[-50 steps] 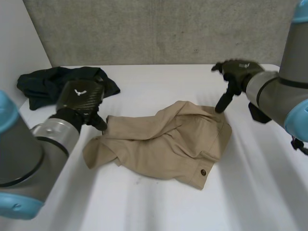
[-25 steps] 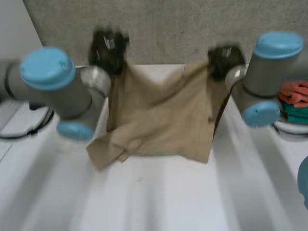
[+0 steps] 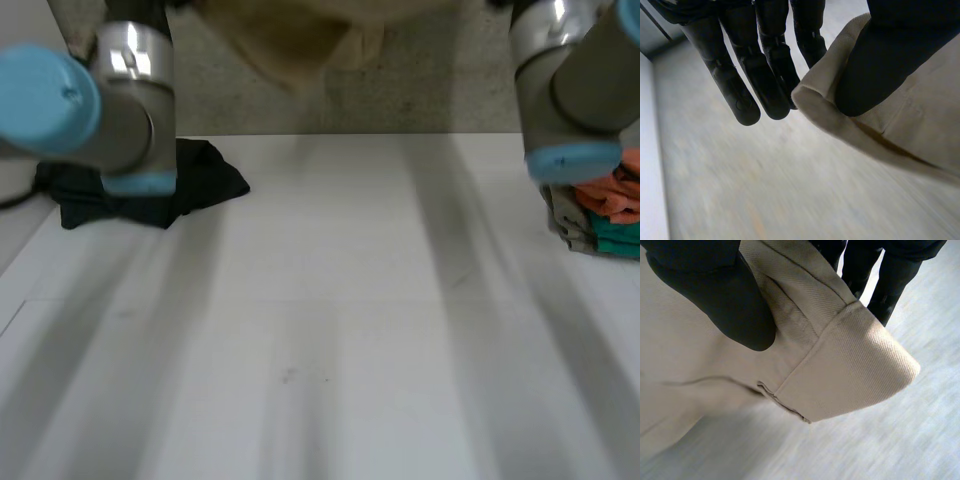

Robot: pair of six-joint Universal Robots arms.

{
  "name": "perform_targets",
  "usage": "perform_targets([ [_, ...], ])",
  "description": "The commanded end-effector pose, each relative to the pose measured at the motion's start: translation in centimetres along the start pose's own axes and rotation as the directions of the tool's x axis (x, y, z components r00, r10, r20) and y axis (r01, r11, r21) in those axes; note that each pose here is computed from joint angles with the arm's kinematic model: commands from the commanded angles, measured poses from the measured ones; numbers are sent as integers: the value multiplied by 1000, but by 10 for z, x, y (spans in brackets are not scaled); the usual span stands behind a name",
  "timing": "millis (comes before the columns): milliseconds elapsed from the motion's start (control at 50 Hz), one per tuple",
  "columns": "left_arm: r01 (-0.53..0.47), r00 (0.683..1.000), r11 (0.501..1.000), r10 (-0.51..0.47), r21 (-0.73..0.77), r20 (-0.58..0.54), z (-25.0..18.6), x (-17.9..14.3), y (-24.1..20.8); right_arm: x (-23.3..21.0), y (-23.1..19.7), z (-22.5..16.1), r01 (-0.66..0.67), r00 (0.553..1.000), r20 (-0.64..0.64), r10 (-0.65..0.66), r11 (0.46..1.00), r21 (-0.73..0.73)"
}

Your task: Fold the laundry.

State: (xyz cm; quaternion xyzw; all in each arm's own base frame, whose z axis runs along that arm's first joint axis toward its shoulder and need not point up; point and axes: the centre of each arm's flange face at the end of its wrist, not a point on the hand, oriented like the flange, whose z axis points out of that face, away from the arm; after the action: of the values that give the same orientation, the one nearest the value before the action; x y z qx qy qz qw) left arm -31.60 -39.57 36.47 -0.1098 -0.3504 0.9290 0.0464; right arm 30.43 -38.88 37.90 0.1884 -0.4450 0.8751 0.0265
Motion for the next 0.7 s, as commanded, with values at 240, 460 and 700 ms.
perform_targets([
  [240, -87, 966, 817, -71, -570, -248, -163, 14, 31, -51, 109, -125, 319, 891, 455, 0, 714, -624],
  [460, -164, 934, 634, -147, -756, -327, -221, -3, -25, -40, 83, -187, 461, 787, 599, 152, 501, -732],
  [700, 30, 996, 992, -40, -126, -77, -105, -70, -207, 48, -121, -118, 266, 927, 343, -148, 906, -329],
])
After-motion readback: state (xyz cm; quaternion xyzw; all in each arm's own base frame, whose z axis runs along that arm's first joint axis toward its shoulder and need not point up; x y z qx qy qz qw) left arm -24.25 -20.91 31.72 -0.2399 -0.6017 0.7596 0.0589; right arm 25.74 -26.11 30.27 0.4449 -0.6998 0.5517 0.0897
